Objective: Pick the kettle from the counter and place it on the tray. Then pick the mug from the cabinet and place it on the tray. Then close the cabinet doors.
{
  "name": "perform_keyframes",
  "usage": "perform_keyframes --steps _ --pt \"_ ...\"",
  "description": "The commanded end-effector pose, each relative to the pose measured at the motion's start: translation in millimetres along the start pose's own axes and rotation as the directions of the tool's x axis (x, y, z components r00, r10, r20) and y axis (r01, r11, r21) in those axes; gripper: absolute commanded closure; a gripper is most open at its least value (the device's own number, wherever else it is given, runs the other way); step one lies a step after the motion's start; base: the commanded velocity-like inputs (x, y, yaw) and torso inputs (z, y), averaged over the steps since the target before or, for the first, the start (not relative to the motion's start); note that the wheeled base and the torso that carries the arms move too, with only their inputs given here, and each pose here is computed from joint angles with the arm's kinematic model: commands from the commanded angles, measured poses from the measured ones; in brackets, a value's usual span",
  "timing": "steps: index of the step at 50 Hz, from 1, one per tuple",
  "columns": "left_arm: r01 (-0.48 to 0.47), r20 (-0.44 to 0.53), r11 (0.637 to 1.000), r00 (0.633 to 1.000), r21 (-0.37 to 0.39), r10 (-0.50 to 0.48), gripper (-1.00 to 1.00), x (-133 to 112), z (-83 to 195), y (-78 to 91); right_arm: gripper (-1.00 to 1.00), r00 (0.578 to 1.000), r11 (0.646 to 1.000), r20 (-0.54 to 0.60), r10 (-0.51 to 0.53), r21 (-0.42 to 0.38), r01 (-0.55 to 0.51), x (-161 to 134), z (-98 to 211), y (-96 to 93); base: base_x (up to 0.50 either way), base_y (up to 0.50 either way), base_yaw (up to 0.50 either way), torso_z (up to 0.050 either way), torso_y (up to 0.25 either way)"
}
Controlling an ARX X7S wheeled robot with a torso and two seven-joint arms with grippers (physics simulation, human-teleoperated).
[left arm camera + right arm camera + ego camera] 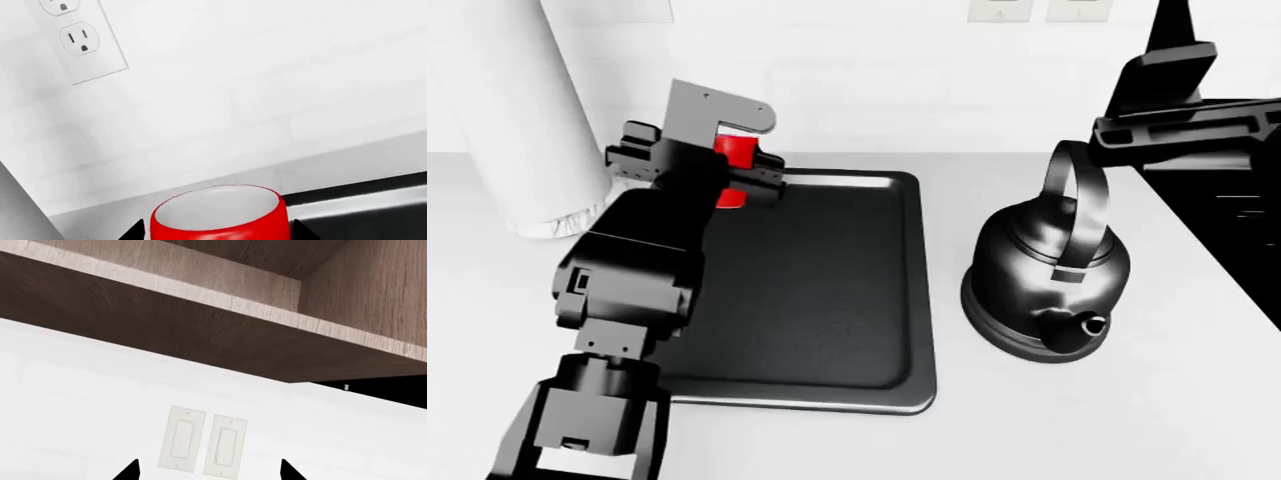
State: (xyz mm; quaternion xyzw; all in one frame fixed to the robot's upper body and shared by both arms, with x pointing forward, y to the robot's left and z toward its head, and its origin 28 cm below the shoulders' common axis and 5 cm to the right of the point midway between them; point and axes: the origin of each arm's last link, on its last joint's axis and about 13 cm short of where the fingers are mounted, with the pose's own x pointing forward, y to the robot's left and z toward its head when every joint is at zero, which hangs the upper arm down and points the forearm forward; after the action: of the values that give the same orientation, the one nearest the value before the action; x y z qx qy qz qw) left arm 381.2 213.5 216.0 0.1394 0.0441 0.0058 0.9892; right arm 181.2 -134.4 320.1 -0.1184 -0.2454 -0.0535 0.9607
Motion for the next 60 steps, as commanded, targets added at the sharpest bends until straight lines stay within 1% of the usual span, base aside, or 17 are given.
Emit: perform_keyframes --steps 1,18,25,31,36,38,40,42,44,47,52,56,60 --pt "0.0 0.008 1.0 1.0 -0.027 0.0 -1.0 0.2 4.0 2.7 -1.0 1.0 1.0 -0.004 0.001 0.001 -0.001 0.2 -2.4 0.7 0.0 0.0 0.0 0.0 0.0" --pt "-0.01 0.05 0.999 0.999 -0.036 0.011 -1.0 -3.7 22.9 15.4 -1.0 1.0 1.0 -0.004 0.001 0.0 -0.001 -0.3 -2.5 1.0 0.0 0.0 0.0 0.0 0.0" --pt "0.001 0.126 0.998 0.992 -0.062 0.007 -1.0 -16.3 49.8 26.0 -1.0 1.0 1.0 -0.004 0.0 -0.002 0.0 -0.4 -1.9 1.0 0.0 0.0 0.0 0.0 0.0" --pt "0.016 0.228 0.996 0.974 -0.091 0.005 -1.0 -37.2 80.0 36.9 -1.0 1.0 1.0 -0.025 -0.001 -0.015 0.001 0.6 1.7 0.8 0.0 0.0 0.0 0.0 0.0" --pt "0.025 0.318 0.996 0.948 -0.083 0.003 -1.0 -64.0 98.4 41.2 -1.0 0.996 1.0 -0.093 -0.003 -0.027 0.0 1.7 6.4 1.8 0.0 0.0 0.0 0.0 0.0" --pt "0.03 0.347 0.996 0.938 -0.082 0.0 -1.0 -74.9 103.8 42.9 -1.0 0.988 1.0 -0.152 -0.004 -0.014 0.002 3.4 7.6 2.0 0.0 0.0 0.0 0.0 0.0" --pt "0.032 0.372 0.996 0.928 -0.085 0.002 -1.0 -85.0 108.6 45.3 -1.0 0.974 1.0 -0.227 -0.005 0.004 0.006 5.7 7.8 2.4 0.0 0.0 0.0 0.0 0.0" --pt "0.031 0.391 0.996 0.921 -0.087 0.005 -1.0 -92.3 111.6 47.3 -1.0 0.961 1.0 -0.277 -0.009 0.013 0.013 7.6 7.7 2.8 0.0 0.0 0.0 0.0 0.0" --pt "0.031 0.405 0.996 0.914 -0.087 0.007 -1.0 -98.7 113.4 49.4 -1.0 0.939 0.999 -0.342 -0.019 0.02 0.028 10.6 7.3 3.0 0.0 0.0 0.0 0.0 0.0" --pt "0.03 0.415 0.996 0.91 -0.082 0.007 -1.0 -103.6 112.8 51.5 -1.0 0.905 0.999 -0.426 -0.027 0.017 0.038 14.5 6.0 3.9 0.0 0.0 0.0 0.0 0.0" --pt "0.027 0.42 0.996 0.908 -0.082 0.01 -1.0 -105.9 109.1 54.6 -1.0 0.861 0.999 -0.508 -0.019 0.014 0.03 20.2 2.6 7.1 0.0 0.0 0.0 0.0 0.0" --pt "0.02 0.419 0.996 0.908 -0.085 0.018 -1.0 -106.2 106.3 56.9 -1.0 0.842 1.0 -0.54 -0.011 0.016 0.023 23.6 1.6 9.9 0.0 0.0 0.0 0.0 0.0" --pt "0.013 0.416 0.996 0.909 -0.088 0.025 -1.0 -105.9 104.6 59.2 -1.0 0.832 1.0 -0.555 -0.002 0.02 0.016 26.4 2.5 12.9 0.0 0.0 0.0 0.0 0.0"
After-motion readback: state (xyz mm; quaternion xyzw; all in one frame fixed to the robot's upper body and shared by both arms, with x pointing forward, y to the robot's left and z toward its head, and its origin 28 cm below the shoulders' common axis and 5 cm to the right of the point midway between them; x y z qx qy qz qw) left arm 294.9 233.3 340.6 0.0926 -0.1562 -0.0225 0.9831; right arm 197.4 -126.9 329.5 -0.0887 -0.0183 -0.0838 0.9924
